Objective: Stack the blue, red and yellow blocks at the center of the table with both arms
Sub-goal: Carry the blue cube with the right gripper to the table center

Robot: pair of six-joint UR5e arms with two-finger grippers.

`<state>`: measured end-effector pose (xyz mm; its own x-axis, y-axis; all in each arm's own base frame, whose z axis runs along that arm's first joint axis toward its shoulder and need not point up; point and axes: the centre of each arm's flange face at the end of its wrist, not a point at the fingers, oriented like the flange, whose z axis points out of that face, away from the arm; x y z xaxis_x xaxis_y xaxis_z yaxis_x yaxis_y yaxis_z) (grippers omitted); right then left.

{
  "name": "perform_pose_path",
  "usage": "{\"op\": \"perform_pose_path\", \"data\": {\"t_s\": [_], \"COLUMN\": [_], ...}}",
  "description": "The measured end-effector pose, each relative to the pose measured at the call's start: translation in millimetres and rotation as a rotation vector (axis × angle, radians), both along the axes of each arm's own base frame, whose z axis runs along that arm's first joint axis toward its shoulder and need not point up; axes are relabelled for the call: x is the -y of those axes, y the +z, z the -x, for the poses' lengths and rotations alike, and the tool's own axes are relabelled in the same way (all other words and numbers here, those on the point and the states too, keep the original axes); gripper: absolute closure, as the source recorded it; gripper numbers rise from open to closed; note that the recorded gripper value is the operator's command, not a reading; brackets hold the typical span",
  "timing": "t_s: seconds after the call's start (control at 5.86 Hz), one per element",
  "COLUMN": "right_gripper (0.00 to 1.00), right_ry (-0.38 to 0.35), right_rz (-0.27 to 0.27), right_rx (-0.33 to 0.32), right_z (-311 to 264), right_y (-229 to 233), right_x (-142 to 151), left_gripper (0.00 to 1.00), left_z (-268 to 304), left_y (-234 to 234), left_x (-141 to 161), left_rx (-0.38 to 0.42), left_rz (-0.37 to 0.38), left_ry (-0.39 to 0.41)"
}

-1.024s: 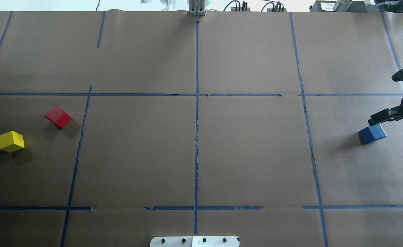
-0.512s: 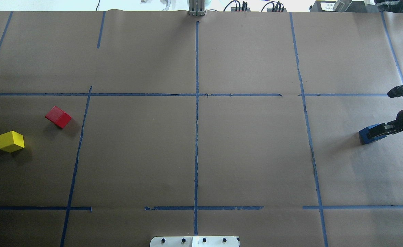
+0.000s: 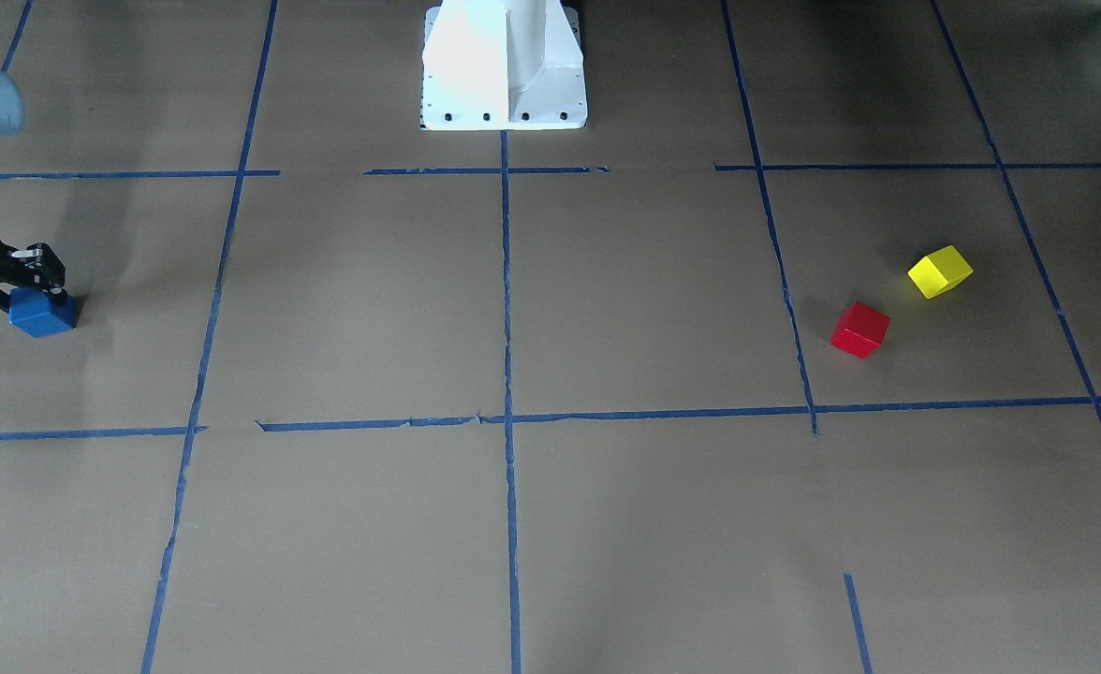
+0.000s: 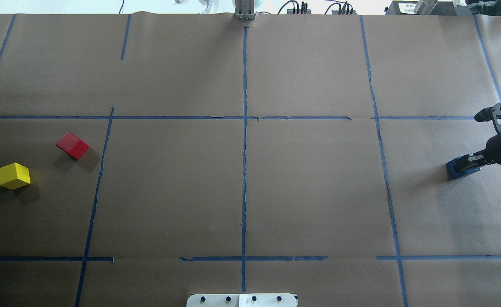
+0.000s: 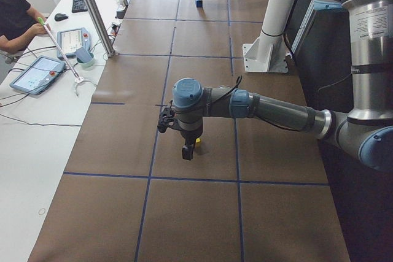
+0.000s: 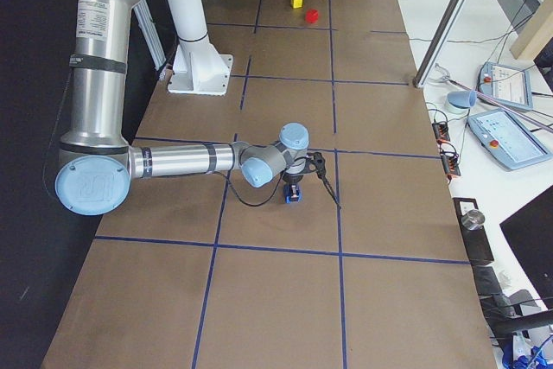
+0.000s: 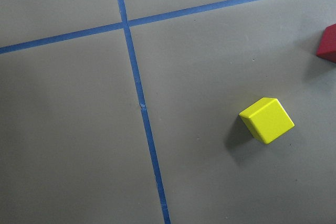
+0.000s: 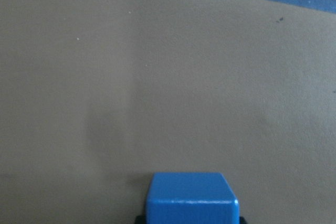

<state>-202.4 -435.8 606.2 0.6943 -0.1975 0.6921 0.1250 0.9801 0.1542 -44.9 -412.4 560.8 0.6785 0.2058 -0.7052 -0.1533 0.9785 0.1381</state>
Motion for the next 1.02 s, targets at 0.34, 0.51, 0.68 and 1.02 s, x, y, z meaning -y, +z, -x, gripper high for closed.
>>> {"op": "perform_pose_path", "data": {"t_s": [0.34, 0.51, 0.68, 1.02], "right_gripper": [1.0, 1.0, 1.0, 0.99], "right_ry": [0.036, 0.1, 0.165, 0.278], "right_rz": [-0.055, -0.024, 0.057, 0.213], "right_rx": [0.069, 0.131, 0.209, 0.231], "right_z": [13.8, 36.4, 91.9, 228.7], "right_y": [-69.8, -125.9, -192.3, -330.4], "right_x": [20.1, 30.1, 31.7, 10.3], "left_gripper": [0.0, 0.0, 0.0, 0.0], "left_z": [0.1, 0.3, 0.5, 0.4], "left_y": [-0.2, -0.1, 0.0, 0.0], "left_x": [-0.3, -0.5, -0.8, -1.1], "left_rx": [0.0, 0.0, 0.0, -0.001], "left_rz": [-0.006, -0.016, -0.027, -0.03], "left_ry": [0.003, 0.005, 0.006, 0.005]}}
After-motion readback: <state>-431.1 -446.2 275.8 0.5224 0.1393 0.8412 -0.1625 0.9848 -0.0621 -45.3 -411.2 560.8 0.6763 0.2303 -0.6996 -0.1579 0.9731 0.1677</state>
